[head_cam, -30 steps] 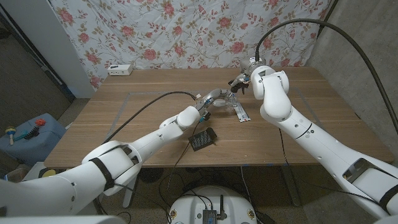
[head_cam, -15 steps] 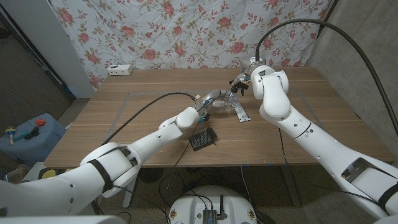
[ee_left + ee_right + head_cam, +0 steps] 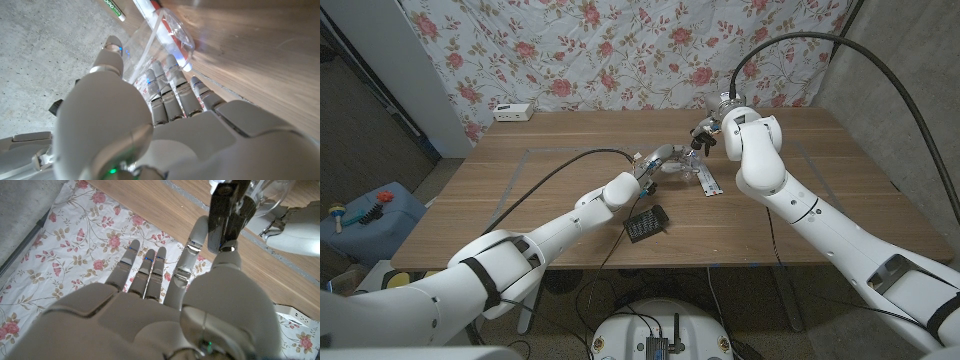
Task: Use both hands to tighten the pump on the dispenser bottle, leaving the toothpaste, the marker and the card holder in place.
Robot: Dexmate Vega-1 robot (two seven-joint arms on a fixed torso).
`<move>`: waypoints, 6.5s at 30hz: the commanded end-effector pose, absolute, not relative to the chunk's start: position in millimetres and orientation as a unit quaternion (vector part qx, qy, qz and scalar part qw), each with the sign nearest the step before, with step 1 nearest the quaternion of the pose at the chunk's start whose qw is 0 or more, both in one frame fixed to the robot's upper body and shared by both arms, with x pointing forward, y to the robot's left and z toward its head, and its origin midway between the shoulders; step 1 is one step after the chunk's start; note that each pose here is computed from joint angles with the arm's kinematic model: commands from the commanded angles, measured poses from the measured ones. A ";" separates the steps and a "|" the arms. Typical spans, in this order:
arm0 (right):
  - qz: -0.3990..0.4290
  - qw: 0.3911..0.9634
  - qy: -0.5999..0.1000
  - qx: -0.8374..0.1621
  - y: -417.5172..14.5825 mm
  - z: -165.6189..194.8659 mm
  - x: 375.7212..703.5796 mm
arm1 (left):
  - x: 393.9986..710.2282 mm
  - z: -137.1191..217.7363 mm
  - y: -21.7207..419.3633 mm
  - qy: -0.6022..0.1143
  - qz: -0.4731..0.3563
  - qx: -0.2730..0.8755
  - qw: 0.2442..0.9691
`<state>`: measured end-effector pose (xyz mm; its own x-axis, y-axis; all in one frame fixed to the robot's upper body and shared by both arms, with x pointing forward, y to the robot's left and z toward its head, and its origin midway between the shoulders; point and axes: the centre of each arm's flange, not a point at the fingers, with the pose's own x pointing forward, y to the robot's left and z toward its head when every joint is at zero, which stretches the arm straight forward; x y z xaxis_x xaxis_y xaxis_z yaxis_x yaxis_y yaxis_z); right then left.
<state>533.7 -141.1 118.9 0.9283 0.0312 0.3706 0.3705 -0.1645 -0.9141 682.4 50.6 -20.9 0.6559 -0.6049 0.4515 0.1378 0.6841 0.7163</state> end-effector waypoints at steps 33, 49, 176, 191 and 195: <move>-0.135 0.664 -0.135 -0.723 -131.5 112.2 537.1 | 691.5 -11.1 45.5 -0.354 -0.218 0.332 0.847; -0.145 0.664 -0.152 -0.718 -133.5 120.7 539.9 | 692.8 -9.3 47.5 -0.355 -0.214 0.331 0.848; 0.033 0.915 -0.387 -0.110 -243.2 32.8 609.4 | 641.2 -35.5 164.1 -0.348 -0.065 0.233 0.906; 0.045 0.920 -0.387 -0.044 -245.9 15.6 620.9 | 638.8 -42.5 173.2 -0.341 -0.053 0.232 0.909; 0.044 0.922 -0.384 -0.029 -247.1 9.4 623.3 | 638.3 -45.0 175.1 -0.341 -0.050 0.231 0.910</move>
